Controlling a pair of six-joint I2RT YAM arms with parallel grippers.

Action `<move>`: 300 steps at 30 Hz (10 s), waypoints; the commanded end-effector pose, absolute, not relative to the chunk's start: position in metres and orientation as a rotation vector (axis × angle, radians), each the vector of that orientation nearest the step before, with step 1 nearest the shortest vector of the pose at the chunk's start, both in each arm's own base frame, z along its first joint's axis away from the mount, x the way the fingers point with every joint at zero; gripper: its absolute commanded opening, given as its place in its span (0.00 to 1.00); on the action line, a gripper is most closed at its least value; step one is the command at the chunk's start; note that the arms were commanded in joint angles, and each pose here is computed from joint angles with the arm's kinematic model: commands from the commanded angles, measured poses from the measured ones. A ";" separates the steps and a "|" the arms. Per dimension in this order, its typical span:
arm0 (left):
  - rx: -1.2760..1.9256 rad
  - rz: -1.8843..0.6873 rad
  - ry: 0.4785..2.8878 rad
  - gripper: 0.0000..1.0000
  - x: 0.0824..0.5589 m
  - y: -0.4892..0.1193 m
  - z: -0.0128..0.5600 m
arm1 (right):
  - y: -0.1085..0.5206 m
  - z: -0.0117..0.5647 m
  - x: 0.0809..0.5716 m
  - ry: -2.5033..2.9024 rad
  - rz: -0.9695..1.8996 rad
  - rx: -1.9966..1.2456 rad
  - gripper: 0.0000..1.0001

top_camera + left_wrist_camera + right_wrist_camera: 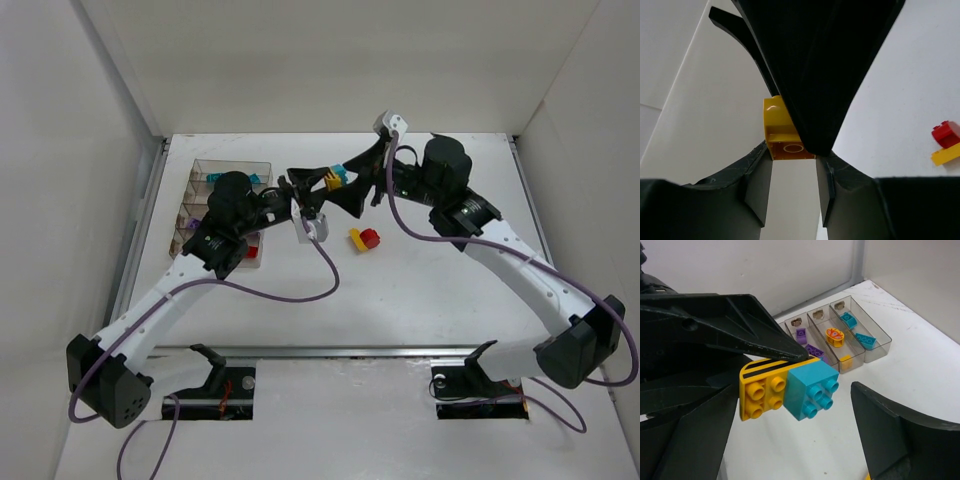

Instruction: Sort the legos into containers by color

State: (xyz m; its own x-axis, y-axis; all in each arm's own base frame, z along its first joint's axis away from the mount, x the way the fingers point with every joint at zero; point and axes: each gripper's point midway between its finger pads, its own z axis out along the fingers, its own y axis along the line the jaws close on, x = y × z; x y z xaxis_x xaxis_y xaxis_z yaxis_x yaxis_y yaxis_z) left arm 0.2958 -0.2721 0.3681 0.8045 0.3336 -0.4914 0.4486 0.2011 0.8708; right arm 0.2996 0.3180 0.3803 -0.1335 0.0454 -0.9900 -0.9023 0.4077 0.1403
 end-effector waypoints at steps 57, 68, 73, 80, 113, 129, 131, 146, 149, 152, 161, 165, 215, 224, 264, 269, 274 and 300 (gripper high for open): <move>1.149 -0.888 1.309 0.00 0.289 -0.233 0.364 | 0.280 0.402 0.315 1.349 0.686 -0.927 0.00; 0.867 -0.480 1.687 0.00 0.372 -0.144 0.294 | 0.269 0.384 0.347 1.471 0.605 -0.791 0.00; 0.876 -0.011 1.776 0.00 0.437 -0.049 0.224 | 0.279 0.370 0.345 1.485 0.655 -0.839 0.00; 1.047 0.069 1.911 0.00 0.475 -0.002 0.162 | 0.282 0.362 0.348 1.502 0.665 -0.850 0.00; 1.442 0.034 1.302 0.65 0.421 -0.102 0.278 | 0.295 0.378 0.351 1.513 0.687 -0.874 0.00; 1.494 0.036 0.522 0.76 0.287 -0.237 0.378 | 0.330 0.411 0.305 1.385 0.848 -0.962 0.00; 1.488 0.045 0.475 0.76 0.281 -0.245 0.385 | 0.334 0.406 0.306 1.397 0.867 -0.968 0.00; 1.490 0.084 0.492 0.42 0.287 -0.258 0.378 | 0.351 0.394 0.297 1.411 0.943 -1.016 0.00; 1.518 0.086 0.516 0.42 0.290 -0.258 0.370 | 0.351 0.394 0.297 1.417 0.949 -1.010 0.00; 1.510 0.098 0.516 0.39 0.292 -0.257 0.374 | 0.351 0.399 0.295 1.404 0.956 -1.015 0.00; 1.496 0.063 0.535 0.00 0.286 -0.258 0.378 | 0.351 0.399 0.296 1.406 0.951 -1.011 0.61; 1.473 0.008 0.681 0.00 0.292 -0.252 0.364 | 0.342 0.388 0.318 1.503 0.867 -0.880 1.00; 0.520 -0.211 1.913 0.52 0.566 -0.055 0.209 | 0.232 0.311 0.429 1.840 0.445 -0.369 1.00; 0.675 -0.300 1.775 0.53 0.515 -0.116 0.266 | 0.245 0.200 0.364 2.147 0.586 -0.767 1.00; 0.706 -0.189 1.858 0.52 0.460 -0.104 0.269 | 0.251 0.055 0.361 1.512 0.285 -2.125 0.64; 0.729 -0.204 1.846 0.52 0.461 -0.108 0.272 | 0.256 0.059 0.360 1.522 0.298 -2.129 0.10; 0.833 -0.229 1.859 0.52 0.450 -0.113 0.261 | 0.267 0.087 0.356 1.505 0.324 -2.059 0.00; 1.241 -1.275 1.366 0.85 0.305 -0.267 0.388 | 0.312 0.330 0.318 0.932 0.025 -1.553 0.00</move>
State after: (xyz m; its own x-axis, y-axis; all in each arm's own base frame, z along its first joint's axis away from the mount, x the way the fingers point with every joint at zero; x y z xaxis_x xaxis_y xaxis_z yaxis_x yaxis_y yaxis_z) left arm 0.3095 -0.2618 0.3695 -0.0816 0.1631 -0.9832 0.9965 0.0300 -0.0778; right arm 0.3203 0.3050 0.3108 0.6358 -0.5553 -0.5361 -0.6088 0.0662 -0.7905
